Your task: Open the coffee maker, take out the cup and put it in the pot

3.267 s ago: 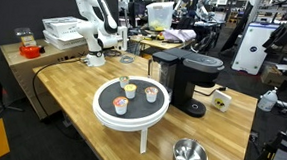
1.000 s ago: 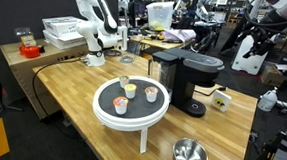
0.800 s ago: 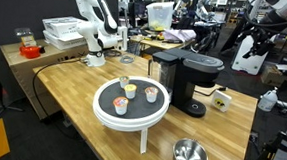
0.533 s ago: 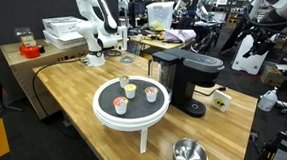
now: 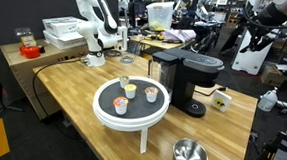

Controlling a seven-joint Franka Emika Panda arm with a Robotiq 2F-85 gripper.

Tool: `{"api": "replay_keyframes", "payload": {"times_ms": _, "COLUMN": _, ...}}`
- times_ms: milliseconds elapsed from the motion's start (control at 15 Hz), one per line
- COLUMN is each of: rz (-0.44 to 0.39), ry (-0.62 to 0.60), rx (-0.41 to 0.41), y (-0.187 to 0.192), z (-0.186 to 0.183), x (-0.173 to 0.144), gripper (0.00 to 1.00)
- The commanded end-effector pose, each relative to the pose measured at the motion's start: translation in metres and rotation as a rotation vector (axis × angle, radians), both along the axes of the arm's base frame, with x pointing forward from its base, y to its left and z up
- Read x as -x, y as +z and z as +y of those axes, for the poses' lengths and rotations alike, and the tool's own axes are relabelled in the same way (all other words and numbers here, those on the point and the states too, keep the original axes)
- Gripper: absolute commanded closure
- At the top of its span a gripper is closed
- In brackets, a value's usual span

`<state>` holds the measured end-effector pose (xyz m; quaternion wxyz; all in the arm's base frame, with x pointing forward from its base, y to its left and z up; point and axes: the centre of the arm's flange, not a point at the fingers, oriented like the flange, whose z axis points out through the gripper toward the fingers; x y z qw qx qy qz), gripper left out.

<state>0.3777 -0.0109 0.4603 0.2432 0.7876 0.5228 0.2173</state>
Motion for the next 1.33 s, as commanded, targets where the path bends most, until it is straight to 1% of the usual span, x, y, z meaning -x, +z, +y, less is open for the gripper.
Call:
{"api": "replay_keyframes", "payload": {"times_ms": 0, "rz": -0.021, "ry": 0.011, "rx": 0.037, "y": -0.016, "z": 0.005, "x": 0.029, "gripper": 0.21}}
{"api": "replay_keyframes", "payload": {"times_ms": 200, "rz": -0.029, "ry": 0.003, "rx": 0.012, "y": -0.013, "z": 0.005, "x": 0.028, "gripper": 0.41}}
{"api": "replay_keyframes", "payload": {"times_ms": 467, "rz": -0.031, "ry": -0.008, "rx": -0.059, "y": -0.01, "z": 0.005, "x": 0.029, "gripper": 0.69}}
{"api": "replay_keyframes", "payload": {"times_ms": 733, "rz": -0.024, "ry": -0.016, "rx": -0.085, "y": -0.012, "z": 0.004, "x": 0.031, "gripper": 0.97}}
{"api": "replay_keyframes", "payload": {"times_ms": 867, "rz": -0.022, "ry": -0.021, "rx": -0.074, "y": -0.014, "z": 0.001, "x": 0.032, "gripper": 1.0}}
{"api": "replay_keyframes", "payload": {"times_ms": 933, "rz": -0.022, "ry": -0.023, "rx": -0.055, "y": -0.016, "z": 0.0, "x": 0.031, "gripper": 1.0}}
{"api": "replay_keyframes", "payload": {"times_ms": 1133, "rz": -0.02, "ry": -0.024, "rx": -0.035, "y": -0.016, "z": -0.004, "x": 0.03, "gripper": 1.0}}
{"api": "replay_keyframes", "payload": {"times_ms": 1267, "rz": -0.026, "ry": -0.014, "rx": 0.021, "y": -0.017, "z": -0.008, "x": 0.029, "gripper": 1.0}}
